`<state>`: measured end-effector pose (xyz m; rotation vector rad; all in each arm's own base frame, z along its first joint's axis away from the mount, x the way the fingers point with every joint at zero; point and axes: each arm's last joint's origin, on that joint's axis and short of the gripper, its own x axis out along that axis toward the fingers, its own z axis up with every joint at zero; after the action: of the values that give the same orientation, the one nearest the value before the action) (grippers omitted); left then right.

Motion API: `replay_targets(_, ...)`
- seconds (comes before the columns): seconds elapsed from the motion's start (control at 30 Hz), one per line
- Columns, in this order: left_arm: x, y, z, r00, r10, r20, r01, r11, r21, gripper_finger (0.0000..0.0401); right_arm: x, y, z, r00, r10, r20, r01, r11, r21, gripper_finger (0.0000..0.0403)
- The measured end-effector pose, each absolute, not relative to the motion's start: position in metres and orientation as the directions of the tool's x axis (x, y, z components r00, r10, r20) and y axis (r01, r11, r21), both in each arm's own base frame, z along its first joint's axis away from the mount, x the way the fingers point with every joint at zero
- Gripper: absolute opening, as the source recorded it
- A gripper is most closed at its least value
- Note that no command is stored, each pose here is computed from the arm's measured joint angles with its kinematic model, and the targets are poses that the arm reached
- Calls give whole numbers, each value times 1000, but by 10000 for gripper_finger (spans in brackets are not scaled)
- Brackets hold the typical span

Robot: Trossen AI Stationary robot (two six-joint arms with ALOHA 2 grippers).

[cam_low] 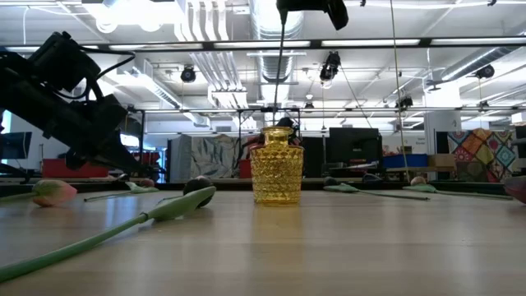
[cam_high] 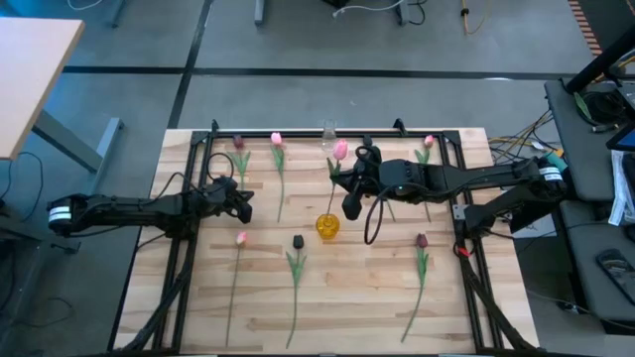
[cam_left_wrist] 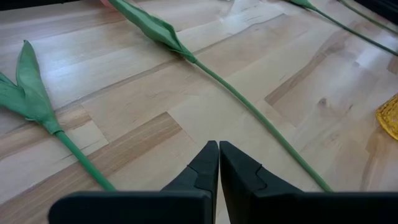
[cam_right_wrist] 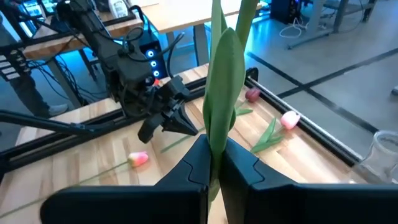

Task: Sort flowers into vase by color
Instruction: Put the tulip into the yellow vase

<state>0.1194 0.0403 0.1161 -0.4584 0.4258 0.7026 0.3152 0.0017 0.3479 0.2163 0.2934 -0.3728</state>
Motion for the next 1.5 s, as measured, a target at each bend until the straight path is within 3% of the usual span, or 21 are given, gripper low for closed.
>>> replay_targets(0.4, 119, 41, 114, 667, 526, -527, -710, 664, -236, 0, 313, 2, 348, 885, -324, -334, 394, 903, 170, 12)
replay_targets(1.07, 122, 42, 117, 683, 536, -497, -706, 660, -258, 0, 347, 5, 287, 795, -247, -554, 378, 916, 135, 16)
replay_targets(1.27, 124, 42, 120, 708, 527, -470, -689, 661, -297, 0, 347, 1, 283, 787, -215, -578, 390, 900, 196, 67)
replay_targets(1.5, 127, 39, 123, 783, 425, -454, -597, 718, -358, 0, 346, 0, 292, 774, -216, -595, 412, 886, 214, 132)
